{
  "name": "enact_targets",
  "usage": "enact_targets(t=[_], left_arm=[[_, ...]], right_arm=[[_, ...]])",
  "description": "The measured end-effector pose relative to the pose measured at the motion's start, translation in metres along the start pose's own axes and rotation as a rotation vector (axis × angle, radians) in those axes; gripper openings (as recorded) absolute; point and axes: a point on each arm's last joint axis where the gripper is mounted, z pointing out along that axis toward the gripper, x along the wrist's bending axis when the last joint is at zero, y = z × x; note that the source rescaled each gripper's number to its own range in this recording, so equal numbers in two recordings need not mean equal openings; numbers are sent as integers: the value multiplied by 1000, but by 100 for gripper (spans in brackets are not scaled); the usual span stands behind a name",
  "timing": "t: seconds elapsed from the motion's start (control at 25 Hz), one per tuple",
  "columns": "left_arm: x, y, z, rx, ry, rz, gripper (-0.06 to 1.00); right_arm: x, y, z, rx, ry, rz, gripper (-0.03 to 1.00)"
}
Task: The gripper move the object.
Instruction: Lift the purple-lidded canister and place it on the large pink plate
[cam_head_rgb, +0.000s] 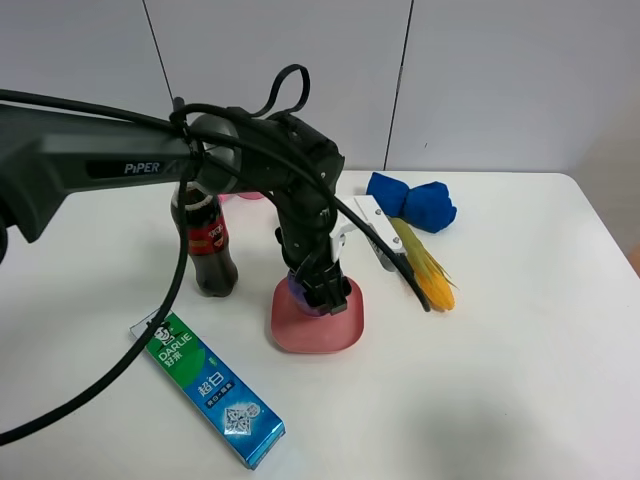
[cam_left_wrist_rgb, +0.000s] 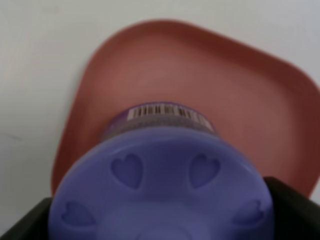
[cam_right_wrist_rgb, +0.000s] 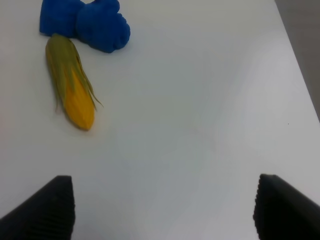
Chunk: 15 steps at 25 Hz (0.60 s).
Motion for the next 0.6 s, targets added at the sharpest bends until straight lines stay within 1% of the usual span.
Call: enact_targets(t=[0.16,0.4,0.6], left_arm=[[-1,-1,7,15,-6,0,2],[-1,1,14,0,-4,3,2],[-3,-1,22,33,-17,18,2]], right_arm=[[0,0,0,0,0,0,100],[0,0,0,0,0,0,100],[0,0,0,0,0,0,100]])
